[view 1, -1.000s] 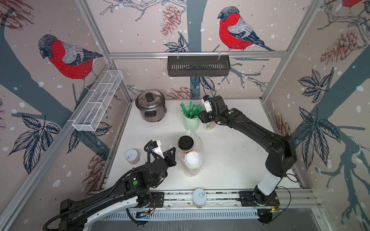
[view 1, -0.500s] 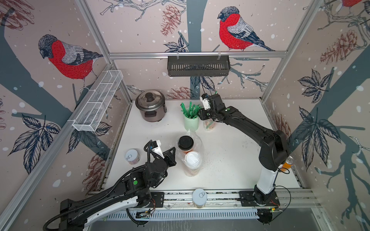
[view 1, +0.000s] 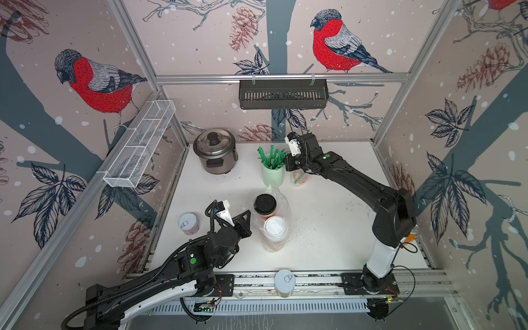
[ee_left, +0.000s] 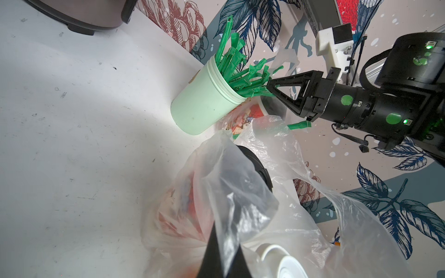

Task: Pack milk tea into plastic carrier bags
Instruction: Pick up the straw from the container.

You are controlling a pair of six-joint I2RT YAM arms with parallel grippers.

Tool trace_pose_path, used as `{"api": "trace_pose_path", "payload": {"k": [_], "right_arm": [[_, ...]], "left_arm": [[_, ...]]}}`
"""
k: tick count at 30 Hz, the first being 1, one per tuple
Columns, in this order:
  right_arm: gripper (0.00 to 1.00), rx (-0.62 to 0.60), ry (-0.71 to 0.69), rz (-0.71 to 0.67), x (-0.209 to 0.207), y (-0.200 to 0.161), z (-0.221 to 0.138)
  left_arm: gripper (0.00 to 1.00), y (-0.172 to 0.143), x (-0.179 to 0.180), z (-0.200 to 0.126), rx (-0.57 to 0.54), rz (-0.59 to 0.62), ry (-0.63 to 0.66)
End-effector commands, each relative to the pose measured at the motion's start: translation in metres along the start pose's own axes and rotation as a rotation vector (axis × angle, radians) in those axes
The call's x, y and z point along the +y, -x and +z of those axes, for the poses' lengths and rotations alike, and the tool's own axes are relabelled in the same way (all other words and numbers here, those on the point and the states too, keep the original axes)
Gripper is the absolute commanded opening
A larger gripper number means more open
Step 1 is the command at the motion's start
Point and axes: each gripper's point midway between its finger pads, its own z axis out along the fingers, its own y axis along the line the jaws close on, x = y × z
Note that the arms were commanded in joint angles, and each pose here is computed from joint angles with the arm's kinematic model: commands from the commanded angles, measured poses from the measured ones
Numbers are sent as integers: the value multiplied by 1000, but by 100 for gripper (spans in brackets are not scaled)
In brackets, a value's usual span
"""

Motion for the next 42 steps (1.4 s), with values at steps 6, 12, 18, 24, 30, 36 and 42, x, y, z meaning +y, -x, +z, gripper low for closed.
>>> {"api": "trace_pose_path", "payload": {"k": [6, 12, 18, 24, 30, 36, 42], "right_arm": [[40, 4, 8, 7, 5, -1, -5], [39, 34, 16, 10, 6, -10, 2], [30, 67, 21, 12, 7, -20, 9], [26, 72, 24, 12, 9, -21, 11], [10, 70, 12, 9, 7, -20, 11], [3, 52, 4, 3, 9, -13, 3], [3, 22, -4, -30, 19, 2, -20]], "left_arm": [[0, 0, 0, 0, 0, -14, 1], [0, 0, 0, -1, 0, -15, 1], [0, 0, 1, 0, 1, -14, 2], [0, 0, 1, -1, 2, -16, 1], [0, -1, 2, -1, 2, -16, 3], [0, 0, 1, -1, 1, -17, 0], [0, 0, -1, -1, 0, -15, -5]]}}
